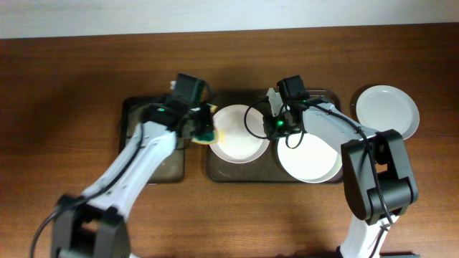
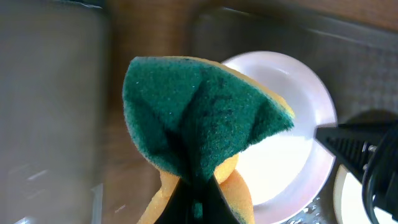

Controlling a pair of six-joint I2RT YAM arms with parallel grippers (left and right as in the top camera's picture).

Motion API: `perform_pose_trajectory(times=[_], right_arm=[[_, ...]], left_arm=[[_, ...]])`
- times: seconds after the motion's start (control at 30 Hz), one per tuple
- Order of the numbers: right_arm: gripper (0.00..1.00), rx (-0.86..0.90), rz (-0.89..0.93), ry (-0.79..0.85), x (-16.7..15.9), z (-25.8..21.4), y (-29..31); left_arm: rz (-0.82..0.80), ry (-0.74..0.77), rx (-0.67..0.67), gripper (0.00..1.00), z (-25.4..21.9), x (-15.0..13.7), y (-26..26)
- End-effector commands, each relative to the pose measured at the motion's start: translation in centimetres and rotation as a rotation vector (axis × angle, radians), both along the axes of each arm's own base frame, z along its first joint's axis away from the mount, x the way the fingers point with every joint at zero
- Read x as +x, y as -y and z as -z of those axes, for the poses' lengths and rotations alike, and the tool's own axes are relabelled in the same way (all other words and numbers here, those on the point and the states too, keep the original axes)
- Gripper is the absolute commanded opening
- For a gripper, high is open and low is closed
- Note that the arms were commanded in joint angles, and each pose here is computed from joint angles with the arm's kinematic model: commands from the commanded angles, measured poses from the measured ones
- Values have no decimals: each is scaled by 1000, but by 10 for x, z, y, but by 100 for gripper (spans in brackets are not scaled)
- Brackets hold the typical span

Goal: Clean dirty plates on tray and stack at the side

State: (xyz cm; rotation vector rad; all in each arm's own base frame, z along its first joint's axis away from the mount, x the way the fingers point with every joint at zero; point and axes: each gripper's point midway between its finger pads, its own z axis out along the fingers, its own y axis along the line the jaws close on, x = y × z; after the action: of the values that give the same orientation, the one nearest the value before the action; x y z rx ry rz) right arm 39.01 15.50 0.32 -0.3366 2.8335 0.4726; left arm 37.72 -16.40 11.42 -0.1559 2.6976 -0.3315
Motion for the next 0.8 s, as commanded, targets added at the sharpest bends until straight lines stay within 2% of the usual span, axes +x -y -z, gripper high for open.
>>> perform_pose_trajectory(times=[0.0, 0.03, 0.1, 0.13, 0.17, 0.5, 0.67, 0.77], right_arm=[[13, -59, -6, -51, -15, 17, 7], [18, -59, -6, -51, -15, 17, 7], [19, -59, -6, -52, -15, 18, 7], [15, -59, -7, -53, -15, 18, 7], [4, -59, -7, -53, -15, 18, 7], [7, -42, -12, -73, -20, 17, 4], [4, -42, -8, -73, -20, 17, 4], [4, -42, -8, -74, -20, 18, 4]], left_arm=[[73, -76, -52, 0, 35, -6, 34], [86, -82, -60, 0, 41, -5, 40], [109, -88, -80, 0, 52, -3, 51], [118, -88, -87, 0, 56, -1, 56], [124, -86, -91, 0, 60, 0, 60], [108, -68, -145, 0, 76, 13, 77], [113, -158, -223, 0, 93, 2, 90], [124, -196, -224, 0, 106, -4, 93]])
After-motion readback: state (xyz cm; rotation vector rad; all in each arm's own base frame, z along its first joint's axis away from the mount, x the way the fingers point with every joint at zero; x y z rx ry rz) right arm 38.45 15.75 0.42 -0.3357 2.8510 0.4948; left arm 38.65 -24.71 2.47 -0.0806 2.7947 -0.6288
